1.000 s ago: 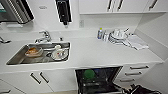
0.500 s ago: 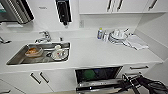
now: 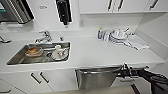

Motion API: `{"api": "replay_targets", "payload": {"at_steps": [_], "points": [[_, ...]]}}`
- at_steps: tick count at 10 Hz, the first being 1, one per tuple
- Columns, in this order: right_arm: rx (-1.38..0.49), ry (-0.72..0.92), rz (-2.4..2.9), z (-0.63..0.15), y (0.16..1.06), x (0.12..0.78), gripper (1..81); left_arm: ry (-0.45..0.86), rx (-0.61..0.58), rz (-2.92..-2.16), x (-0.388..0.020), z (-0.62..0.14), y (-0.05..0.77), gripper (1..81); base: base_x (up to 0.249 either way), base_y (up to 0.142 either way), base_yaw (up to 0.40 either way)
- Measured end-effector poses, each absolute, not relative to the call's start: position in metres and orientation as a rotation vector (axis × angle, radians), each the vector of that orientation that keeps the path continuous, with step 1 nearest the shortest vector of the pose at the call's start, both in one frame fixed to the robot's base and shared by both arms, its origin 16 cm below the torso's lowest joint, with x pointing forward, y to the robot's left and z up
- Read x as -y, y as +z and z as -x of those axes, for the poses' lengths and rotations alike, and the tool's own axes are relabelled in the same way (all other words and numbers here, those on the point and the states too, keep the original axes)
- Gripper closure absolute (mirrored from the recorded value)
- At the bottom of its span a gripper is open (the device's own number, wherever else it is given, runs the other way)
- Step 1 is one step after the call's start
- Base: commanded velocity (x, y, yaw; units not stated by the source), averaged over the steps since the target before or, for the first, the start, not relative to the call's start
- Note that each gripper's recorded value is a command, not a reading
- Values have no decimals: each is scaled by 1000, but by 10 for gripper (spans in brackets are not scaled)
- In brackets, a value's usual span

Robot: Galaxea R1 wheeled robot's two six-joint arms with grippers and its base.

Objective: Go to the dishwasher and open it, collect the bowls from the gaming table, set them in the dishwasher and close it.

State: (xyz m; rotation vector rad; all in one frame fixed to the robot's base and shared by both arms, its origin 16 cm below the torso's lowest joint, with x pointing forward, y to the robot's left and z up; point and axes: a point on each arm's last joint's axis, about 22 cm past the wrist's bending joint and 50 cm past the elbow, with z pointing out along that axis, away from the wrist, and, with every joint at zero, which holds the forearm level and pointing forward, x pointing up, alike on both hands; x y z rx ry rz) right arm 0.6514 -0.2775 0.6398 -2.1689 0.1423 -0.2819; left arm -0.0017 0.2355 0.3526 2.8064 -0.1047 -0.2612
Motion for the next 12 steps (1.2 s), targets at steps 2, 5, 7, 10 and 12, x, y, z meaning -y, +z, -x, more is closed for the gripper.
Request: {"api": "replay_targets", "payload": {"at_steps": [2,5,7,10,12], "points": [[-159,-187,2205,-606,609,294,10,-253,117,-2807,-238,0,352,10,0,0,0],[-163,91,2325,-451,520,336,10,-230,116,-2788,-223,-3,352,10,0,0,0],[-63,224,2413,-370,483,352,10,-223,117,-2803,-227,-4,350,10,0,0,0],[179,263,2479,-314,440,326,10,-221,123,-2814,-227,-4,348,10,0,0,0],[248,312,2514,-257,415,322,10,-218,124,-2814,-227,-5,347,10,0,0,0]]}}
